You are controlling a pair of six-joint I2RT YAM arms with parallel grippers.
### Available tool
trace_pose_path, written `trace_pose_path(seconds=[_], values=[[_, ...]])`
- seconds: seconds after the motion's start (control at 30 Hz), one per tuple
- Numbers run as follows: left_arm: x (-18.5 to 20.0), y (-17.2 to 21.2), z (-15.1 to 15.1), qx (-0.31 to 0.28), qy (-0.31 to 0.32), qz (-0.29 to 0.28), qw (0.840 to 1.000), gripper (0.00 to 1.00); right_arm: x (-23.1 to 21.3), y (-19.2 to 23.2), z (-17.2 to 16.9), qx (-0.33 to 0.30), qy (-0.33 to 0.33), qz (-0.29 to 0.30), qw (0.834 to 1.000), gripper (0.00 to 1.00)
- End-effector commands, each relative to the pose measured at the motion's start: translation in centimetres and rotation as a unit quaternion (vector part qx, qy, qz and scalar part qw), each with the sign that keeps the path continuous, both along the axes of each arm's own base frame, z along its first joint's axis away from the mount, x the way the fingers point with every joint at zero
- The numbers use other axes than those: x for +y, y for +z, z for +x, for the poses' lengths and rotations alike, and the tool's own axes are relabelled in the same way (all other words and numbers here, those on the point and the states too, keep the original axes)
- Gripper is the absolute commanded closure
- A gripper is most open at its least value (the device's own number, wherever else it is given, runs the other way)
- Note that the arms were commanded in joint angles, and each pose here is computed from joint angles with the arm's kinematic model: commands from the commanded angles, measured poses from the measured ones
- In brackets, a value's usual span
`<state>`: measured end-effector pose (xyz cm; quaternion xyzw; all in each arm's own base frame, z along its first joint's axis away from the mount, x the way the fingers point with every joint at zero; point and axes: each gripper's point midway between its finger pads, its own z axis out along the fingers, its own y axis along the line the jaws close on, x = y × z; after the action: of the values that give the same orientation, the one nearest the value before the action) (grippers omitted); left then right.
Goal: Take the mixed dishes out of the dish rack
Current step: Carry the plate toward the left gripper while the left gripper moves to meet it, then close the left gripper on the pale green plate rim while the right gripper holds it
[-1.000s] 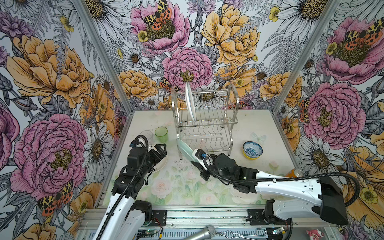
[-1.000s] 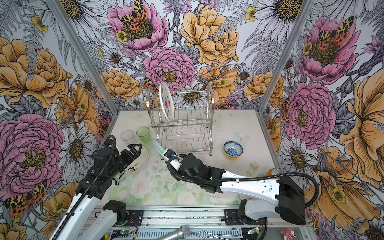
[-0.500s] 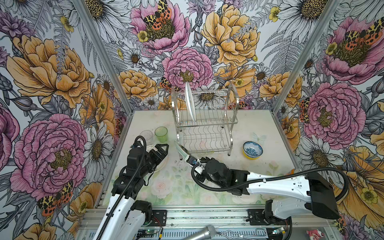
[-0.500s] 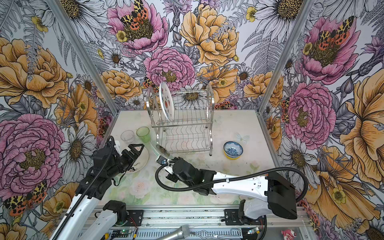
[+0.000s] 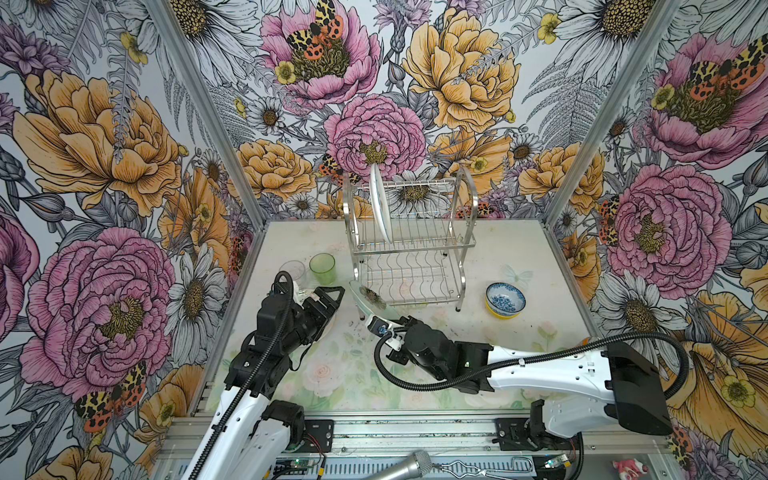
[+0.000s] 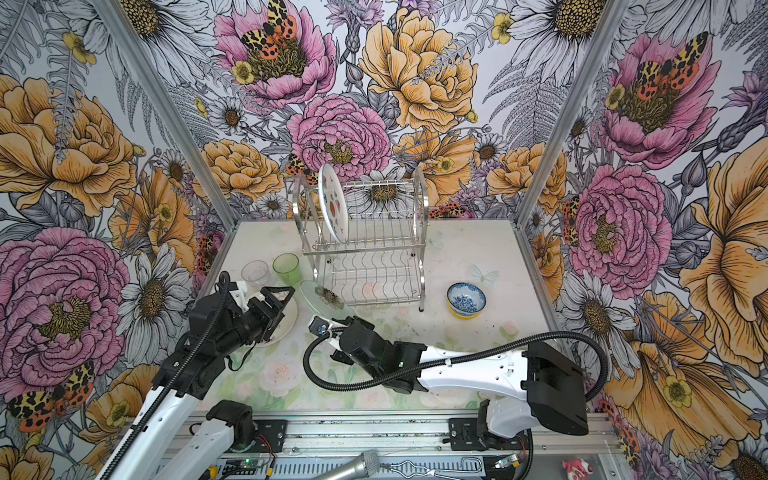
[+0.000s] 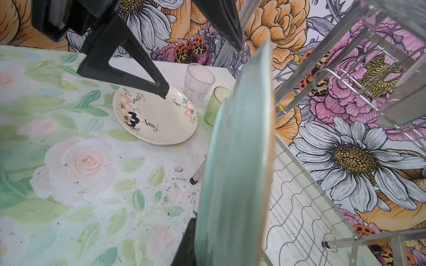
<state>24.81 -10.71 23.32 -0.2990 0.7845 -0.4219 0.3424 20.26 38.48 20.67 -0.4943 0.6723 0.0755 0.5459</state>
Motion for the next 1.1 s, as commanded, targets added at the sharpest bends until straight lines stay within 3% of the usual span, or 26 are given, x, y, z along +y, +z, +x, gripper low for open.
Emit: trace_pose_path(seconds=[0.0, 0.83, 1.07], values=[[-0.8, 1.1, -0.1, -0.018, -0.012, -0.021, 1.0, 0.01, 1.7, 6.4, 0.6, -0.055, -0.012, 0.079, 0.995, 1.0], [-3.4, 0.6, 0.4, -0.018, -0.047, -0.058, 0.997, 0.01, 5.9, 4.5, -0.1, -0.147, -0.029, -0.047, 0.988, 1.0], [-3.8, 0.1, 0.6, -0.02, -0.051, -0.075, 0.996, 0.09, 6.3, 4.6, -0.4, -0.16, -0.028, -0.06, 0.985, 1.0]])
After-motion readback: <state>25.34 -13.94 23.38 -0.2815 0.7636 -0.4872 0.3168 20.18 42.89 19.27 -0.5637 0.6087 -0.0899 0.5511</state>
